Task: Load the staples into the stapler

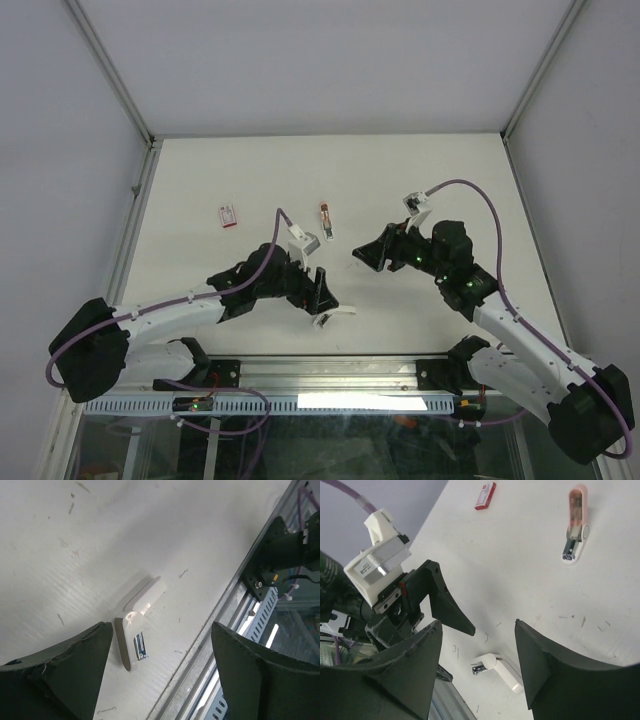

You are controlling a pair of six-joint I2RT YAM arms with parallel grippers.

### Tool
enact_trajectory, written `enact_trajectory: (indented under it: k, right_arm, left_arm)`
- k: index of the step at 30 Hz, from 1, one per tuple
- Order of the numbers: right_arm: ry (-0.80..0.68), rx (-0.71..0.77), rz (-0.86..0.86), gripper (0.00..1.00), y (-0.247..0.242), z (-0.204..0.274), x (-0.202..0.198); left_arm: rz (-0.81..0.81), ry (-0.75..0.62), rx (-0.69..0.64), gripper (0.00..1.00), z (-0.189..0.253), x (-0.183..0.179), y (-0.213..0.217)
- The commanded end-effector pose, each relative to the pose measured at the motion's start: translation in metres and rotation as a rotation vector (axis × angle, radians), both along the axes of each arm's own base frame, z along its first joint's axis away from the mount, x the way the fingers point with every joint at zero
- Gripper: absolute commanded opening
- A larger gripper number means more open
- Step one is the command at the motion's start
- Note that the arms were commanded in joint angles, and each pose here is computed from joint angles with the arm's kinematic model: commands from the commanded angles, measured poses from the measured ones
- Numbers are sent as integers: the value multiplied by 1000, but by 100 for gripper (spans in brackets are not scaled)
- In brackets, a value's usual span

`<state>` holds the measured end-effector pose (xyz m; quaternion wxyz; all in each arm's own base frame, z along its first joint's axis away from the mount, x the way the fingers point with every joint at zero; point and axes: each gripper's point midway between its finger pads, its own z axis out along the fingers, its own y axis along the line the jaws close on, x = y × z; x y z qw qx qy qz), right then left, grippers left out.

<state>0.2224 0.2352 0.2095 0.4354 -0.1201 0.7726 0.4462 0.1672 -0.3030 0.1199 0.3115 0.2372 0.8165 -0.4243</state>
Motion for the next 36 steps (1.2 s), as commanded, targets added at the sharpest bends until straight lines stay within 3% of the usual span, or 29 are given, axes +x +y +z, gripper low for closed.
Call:
enact_trajectory:
  k: [1,11,16,26,31,36]
  right_arm:
    - [-4,-26,-47,63,-6,-9,5]
    - [18,-35,-55,64,-7,-18,6]
    - [24,-34,-59,64,-8,-23,3]
    - [40,-40,-63,65,-9,-23,2]
    - [82,-39,-99,66,-13,-23,3]
    - [177,-28,-154,66,-17,-28,2]
  left_arm:
    - [81,17,92,83,-21,-3,-5]
    - [127,52,291,82,-60,-15,-13]
    - [108,58,329,64,-68,-21,-15]
    - [110,89,429,48,-91,-24,-10]
    - [153,110,431,24,-94,-23,-8]
    - [201,118,382,17,-85,-16,-15]
